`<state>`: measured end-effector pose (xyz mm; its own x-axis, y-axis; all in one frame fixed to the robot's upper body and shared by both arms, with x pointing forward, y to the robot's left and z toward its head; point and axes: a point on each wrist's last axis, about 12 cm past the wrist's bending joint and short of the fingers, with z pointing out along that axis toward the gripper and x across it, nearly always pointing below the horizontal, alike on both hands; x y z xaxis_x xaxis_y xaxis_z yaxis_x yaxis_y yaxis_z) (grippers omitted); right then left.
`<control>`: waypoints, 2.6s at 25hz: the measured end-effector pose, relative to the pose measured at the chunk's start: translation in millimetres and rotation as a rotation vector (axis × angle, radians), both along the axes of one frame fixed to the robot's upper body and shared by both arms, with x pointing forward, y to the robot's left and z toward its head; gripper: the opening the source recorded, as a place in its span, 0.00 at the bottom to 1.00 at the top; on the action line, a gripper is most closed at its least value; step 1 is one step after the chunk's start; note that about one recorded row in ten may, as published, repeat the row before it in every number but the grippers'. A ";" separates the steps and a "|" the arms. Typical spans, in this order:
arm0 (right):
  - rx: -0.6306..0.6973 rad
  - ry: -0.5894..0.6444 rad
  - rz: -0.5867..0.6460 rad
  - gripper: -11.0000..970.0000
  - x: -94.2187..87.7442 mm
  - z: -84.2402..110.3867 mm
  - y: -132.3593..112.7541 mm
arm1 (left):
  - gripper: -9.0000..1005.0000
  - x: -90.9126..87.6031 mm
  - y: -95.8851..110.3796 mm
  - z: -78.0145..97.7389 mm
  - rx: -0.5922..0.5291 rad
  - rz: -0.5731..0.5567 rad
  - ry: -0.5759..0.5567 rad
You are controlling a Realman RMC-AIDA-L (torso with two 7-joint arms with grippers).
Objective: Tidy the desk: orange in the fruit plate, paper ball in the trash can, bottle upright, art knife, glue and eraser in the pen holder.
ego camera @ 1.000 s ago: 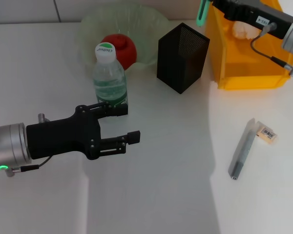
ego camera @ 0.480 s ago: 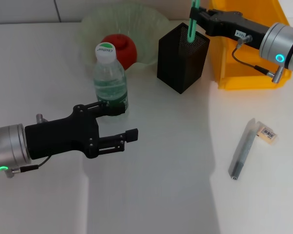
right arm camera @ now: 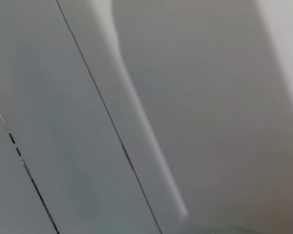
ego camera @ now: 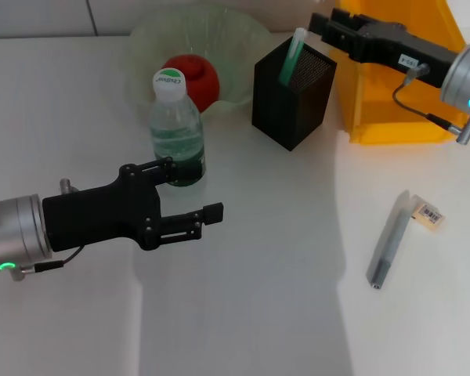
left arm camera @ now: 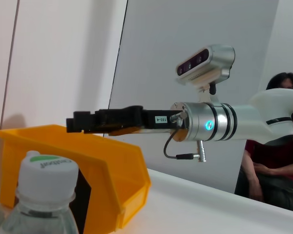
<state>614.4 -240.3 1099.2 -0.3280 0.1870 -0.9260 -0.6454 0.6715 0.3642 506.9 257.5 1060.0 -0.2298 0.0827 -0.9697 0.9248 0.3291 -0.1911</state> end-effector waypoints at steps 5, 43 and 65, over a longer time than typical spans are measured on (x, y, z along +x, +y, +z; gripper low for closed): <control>0.060 -0.029 0.029 0.54 -14.7 21.9 -27.5 | 0.76 -0.3 -0.2 0.2 -0.003 -0.002 0.000; -1.134 0.596 0.372 0.75 -28.4 32.4 -16.1 | 0.76 -6.2 -8.9 -2.7 0.015 -0.082 0.030; -1.131 0.591 0.384 0.46 -23.8 22.3 -7.9 | 0.76 -5.3 -9.1 -3.1 0.018 -0.074 0.026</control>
